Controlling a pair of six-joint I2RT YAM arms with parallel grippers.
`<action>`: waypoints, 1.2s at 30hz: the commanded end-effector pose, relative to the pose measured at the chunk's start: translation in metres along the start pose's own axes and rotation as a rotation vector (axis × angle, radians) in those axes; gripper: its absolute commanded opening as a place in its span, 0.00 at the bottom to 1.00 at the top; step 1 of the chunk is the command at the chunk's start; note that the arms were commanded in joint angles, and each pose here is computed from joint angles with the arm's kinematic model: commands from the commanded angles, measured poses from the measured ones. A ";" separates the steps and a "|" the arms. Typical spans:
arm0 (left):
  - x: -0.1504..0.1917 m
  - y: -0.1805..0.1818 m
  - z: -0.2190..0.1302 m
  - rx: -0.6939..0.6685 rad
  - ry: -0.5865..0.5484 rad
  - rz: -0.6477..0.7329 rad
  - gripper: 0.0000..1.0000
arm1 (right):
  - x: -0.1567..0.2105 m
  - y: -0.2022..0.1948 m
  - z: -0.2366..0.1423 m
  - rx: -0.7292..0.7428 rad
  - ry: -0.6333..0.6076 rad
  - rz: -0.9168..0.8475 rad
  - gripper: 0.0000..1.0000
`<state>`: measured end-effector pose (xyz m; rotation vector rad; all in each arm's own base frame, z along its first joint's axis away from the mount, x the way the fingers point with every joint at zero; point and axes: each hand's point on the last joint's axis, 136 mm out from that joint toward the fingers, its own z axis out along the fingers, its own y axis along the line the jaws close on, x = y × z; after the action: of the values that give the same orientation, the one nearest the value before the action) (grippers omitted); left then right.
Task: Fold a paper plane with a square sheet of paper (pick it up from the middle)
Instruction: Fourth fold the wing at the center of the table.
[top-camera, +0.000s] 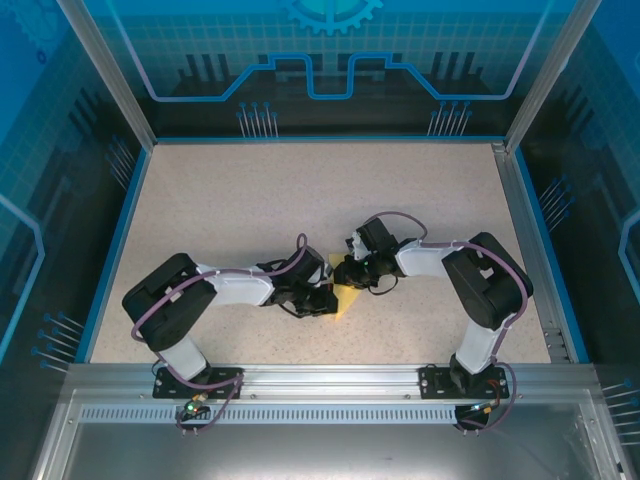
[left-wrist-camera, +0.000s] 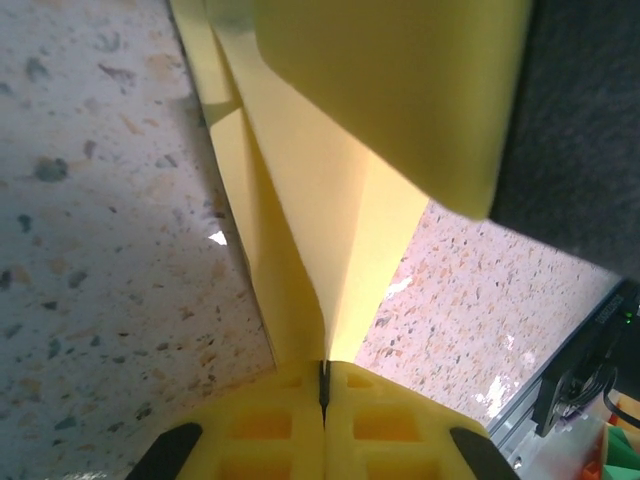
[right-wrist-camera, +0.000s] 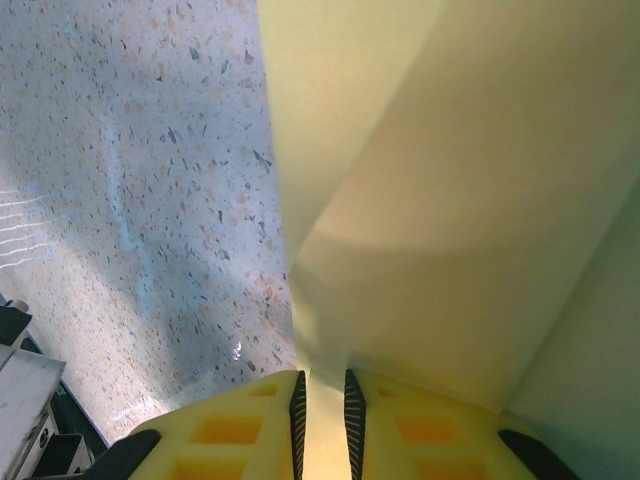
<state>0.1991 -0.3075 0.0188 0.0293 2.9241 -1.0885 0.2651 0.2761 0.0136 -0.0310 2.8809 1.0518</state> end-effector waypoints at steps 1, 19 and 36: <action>0.018 0.005 0.001 -0.008 0.058 -0.003 0.04 | 0.015 -0.023 0.011 0.080 0.051 0.021 0.21; 0.029 0.006 -0.009 -0.017 0.081 -0.031 0.18 | 0.020 -0.038 0.018 0.146 0.071 0.036 0.20; -0.015 -0.022 -0.064 0.015 -0.241 -0.071 0.17 | 0.021 -0.033 0.018 0.128 0.071 0.024 0.20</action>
<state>0.2077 -0.2852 0.0856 -0.1365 2.7339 -1.0596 0.2646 0.2788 0.0111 -0.0324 2.9026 1.0526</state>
